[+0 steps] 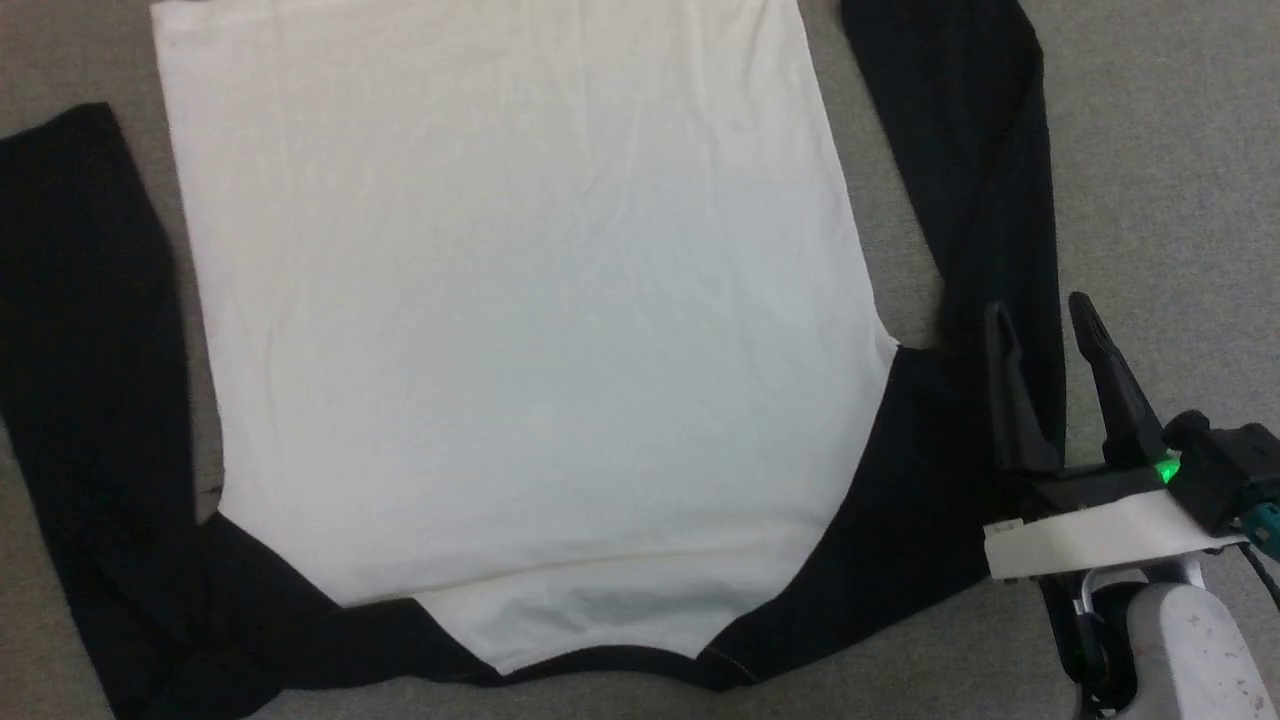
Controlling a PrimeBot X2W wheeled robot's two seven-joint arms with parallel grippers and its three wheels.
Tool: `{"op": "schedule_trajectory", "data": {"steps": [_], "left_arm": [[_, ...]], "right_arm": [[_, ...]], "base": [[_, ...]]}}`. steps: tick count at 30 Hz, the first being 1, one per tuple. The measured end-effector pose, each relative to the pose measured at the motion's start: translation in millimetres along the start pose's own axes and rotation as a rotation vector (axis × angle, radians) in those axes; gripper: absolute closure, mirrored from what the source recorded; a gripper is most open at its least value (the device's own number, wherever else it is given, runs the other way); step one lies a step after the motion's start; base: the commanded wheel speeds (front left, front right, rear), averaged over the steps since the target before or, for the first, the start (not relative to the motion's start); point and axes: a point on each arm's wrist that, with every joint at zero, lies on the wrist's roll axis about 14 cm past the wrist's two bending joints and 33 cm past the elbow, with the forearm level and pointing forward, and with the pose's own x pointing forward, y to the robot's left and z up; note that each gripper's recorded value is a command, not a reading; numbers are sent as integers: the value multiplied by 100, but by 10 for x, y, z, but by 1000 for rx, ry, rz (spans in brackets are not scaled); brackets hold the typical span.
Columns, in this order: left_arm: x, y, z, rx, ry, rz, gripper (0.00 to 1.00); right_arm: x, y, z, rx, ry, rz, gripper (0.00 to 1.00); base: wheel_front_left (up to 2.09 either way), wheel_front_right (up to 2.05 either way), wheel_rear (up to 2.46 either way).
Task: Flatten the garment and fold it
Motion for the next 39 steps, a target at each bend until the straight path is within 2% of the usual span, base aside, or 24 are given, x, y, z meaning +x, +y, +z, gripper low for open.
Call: {"op": "schedule_trajectory", "data": {"steps": [6, 8, 9, 10, 11, 17, 21, 26, 29, 30, 36, 39], "left_arm": [[-373, 264, 164, -15, -51, 50, 100], [-495, 270, 232, -53, -77, 37, 100], [-547, 248, 253, -76, -86, 21, 61], [-584, 233, 260, -83, -89, 11, 16], [-628, 223, 261, -85, -89, 3, 0], [-665, 116, 174, -73, -46, -39, 0], [-518, 1, 163, -63, -8, -67, 0], [-259, -25, -2, -68, 113, -49, 0], [-98, -53, -189, -70, 206, -36, 0], [54, -151, -365, -76, 276, -40, 0], [268, -307, -672, -80, 377, -43, 0], [312, -268, -842, -41, 425, -5, 0]], "right_arm": [[-161, -1, 174, 5, -25, -6, 0], [-195, 31, 245, 6, -37, 3, 0], [-196, 67, 282, 8, -45, 14, 0], [-188, 103, 317, 9, -54, 25, 0], [-174, 151, 353, 12, -62, 39, 0], [-91, 327, 397, 22, -76, 91, 0], [8, 417, 350, 34, -70, 117, 0], [123, 444, 238, 65, -63, 125, 0], [131, 352, 140, 75, -47, 97, 0], [92, 219, 13, 73, -17, 58, 0], [47, 28, -133, 62, 18, 2, 0], [38, -28, -171, 54, 28, -13, 0]], "base": [[0, 0, 0], [0, 0, 0], [0, 0, 0], [0, 0, 0], [0, 0, 0], [0, 0, 0], [0, 0, 0], [0, 0, 0], [0, 0, 0], [0, 0, 0], [0, 0, 0], [0, 0, 0]]}}
